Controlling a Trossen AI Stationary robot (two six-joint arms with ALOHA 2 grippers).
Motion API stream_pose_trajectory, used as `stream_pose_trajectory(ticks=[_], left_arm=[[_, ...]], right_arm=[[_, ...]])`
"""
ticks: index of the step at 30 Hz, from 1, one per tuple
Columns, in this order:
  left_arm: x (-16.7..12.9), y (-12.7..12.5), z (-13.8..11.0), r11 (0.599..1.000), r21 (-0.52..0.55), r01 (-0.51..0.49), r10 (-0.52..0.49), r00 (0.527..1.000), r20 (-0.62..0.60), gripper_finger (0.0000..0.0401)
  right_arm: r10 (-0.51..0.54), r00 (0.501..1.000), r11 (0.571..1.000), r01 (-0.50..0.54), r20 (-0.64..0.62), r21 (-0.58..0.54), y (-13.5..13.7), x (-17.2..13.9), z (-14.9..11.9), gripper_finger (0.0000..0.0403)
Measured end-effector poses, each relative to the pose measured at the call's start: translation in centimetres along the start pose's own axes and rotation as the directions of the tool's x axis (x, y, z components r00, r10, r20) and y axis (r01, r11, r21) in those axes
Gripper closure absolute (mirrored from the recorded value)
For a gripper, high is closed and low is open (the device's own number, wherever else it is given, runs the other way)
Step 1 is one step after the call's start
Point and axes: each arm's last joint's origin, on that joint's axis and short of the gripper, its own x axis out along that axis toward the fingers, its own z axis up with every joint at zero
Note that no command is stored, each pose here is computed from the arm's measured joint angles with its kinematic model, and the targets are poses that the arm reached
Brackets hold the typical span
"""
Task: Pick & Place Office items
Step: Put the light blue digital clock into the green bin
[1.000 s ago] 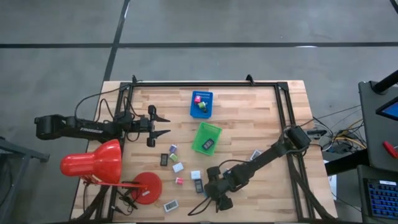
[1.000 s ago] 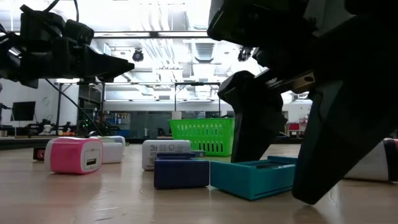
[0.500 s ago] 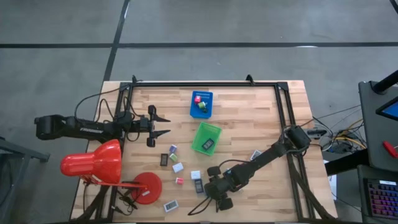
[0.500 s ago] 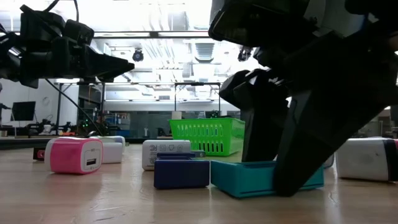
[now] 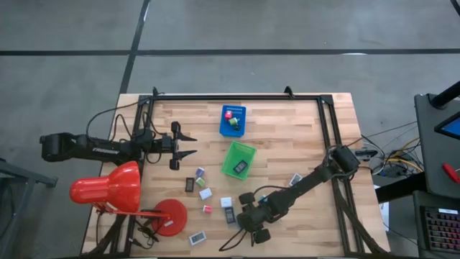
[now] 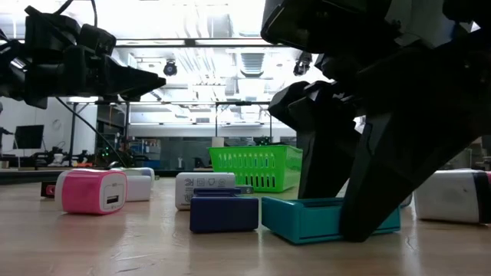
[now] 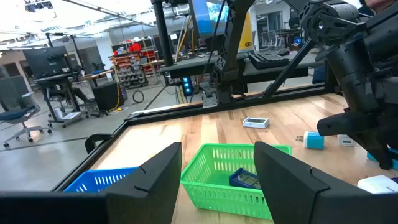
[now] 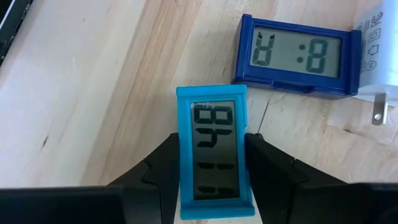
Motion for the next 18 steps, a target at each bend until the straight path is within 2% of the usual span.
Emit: stream_pose_trajectory(ticks=[18], left_arm=[[0.0,0.01,0.0,1.0,0.0,-0.001,0.001,1.0,0.0,0.0197]], right_arm=[[-0.033,0.999,0.999,0.034,0.035,-0.042,0.89,-0.2,0.03,0.0259]])
